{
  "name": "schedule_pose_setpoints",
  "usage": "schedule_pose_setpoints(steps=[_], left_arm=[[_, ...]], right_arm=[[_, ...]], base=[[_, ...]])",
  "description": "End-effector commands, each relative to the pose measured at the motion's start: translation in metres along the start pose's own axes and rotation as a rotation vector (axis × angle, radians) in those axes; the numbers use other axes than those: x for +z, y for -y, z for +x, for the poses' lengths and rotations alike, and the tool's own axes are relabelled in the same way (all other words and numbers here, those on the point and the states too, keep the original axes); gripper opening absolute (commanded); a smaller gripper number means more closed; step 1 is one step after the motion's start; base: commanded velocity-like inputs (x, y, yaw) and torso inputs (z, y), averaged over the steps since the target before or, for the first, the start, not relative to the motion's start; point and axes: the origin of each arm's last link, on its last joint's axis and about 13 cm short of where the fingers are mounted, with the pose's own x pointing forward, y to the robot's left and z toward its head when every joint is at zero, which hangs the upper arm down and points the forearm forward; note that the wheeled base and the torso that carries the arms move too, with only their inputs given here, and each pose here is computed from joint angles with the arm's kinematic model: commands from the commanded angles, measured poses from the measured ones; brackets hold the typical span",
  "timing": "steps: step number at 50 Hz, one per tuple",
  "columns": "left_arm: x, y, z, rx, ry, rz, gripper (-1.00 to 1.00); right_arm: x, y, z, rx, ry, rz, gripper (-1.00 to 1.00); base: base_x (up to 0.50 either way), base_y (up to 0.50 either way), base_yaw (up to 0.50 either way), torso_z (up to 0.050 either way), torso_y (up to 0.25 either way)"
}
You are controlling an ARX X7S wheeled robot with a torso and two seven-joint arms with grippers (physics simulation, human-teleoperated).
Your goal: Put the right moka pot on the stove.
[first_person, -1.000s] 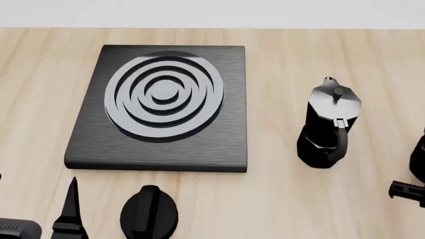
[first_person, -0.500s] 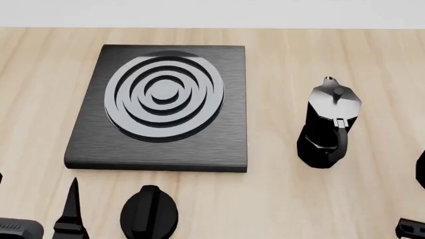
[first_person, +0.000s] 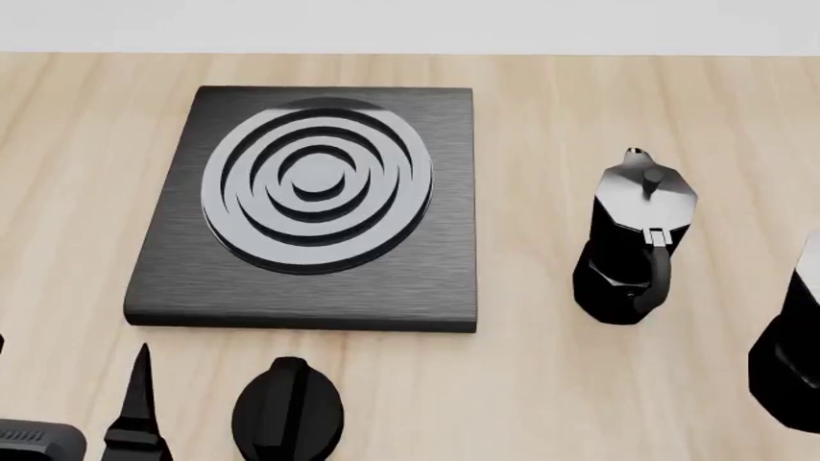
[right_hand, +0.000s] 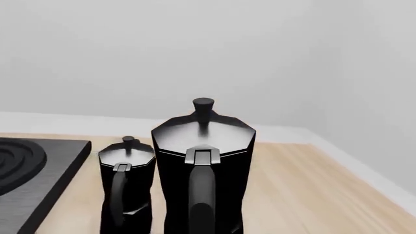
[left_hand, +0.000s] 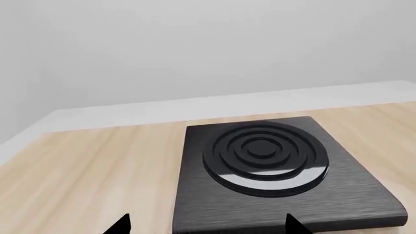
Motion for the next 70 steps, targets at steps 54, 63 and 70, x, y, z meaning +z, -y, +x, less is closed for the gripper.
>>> schedule_pose_setpoints(steps=[54,63,70], left_arm=[[0.000,0.000,-0.001,-0.011,0.008,-0.008,1.00],[0.000,0.000,-0.002,-0.016,0.010,-0.007,1.00],[0.001,0.000,-0.001,-0.017,0.011,-0.007,1.00]], right_arm=[[0.021,-0.067,-0.021,0.384,0.060,0.066,-1.00],[0.025,-0.076,-0.015,0.423,0.076,0.081,-1.00],[0.025,-0.082,-0.010,0.445,0.075,0.085,-1.00]], base=[[0.00,0.00,0.00,0.000,0.001],[0.00,0.00,0.00,0.000,0.001],[0.00,0.00,0.00,0.000,0.000]])
